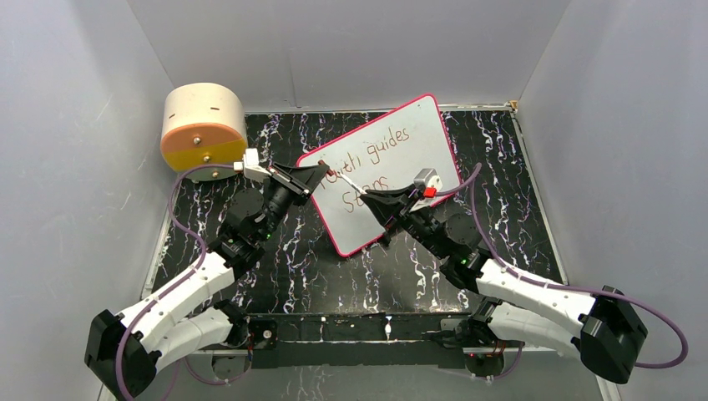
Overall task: Write a sentence on the whiteboard
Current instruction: Close the whiteboard marker at the center of the board.
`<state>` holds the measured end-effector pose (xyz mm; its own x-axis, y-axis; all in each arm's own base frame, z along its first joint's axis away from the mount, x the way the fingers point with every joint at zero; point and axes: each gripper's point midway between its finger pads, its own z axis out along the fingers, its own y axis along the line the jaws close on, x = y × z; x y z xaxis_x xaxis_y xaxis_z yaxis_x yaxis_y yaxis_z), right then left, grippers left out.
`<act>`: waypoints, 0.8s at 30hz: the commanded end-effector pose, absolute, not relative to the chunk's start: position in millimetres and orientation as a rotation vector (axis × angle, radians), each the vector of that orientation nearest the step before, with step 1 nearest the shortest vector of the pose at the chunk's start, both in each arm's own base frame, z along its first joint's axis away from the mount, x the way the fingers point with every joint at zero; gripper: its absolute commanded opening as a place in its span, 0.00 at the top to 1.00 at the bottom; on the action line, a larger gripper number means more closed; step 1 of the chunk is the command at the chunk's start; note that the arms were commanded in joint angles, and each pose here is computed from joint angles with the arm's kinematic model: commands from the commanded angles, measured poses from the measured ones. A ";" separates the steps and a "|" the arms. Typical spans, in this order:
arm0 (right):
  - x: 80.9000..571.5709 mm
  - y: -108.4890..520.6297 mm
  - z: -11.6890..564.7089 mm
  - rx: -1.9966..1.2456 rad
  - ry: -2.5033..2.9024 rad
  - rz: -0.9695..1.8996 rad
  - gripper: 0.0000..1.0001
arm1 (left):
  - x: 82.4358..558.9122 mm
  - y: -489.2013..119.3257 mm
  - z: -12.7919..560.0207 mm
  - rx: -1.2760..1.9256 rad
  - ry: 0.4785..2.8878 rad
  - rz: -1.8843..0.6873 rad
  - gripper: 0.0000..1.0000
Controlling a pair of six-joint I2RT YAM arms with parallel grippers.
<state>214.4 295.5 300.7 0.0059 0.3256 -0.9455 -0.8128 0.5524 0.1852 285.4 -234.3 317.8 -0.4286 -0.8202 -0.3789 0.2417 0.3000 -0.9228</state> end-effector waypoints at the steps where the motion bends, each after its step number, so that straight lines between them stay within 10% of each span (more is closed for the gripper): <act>1: 213.8 289.6 328.5 -0.432 1.161 0.944 1.00 | 288.6 -227.4 332.5 -0.603 1.476 -1.351 1.00; 24: 208.8 300.9 323.2 -0.482 1.177 0.967 1.00 | 286.3 -235.5 333.6 -0.610 1.485 -1.408 1.00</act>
<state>213.0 301.3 300.1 0.0168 0.3248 -0.9456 -0.8192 0.5468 0.1733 287.4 -235.1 321.9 -0.4202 -0.8526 -0.3107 0.2229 0.2349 -0.9461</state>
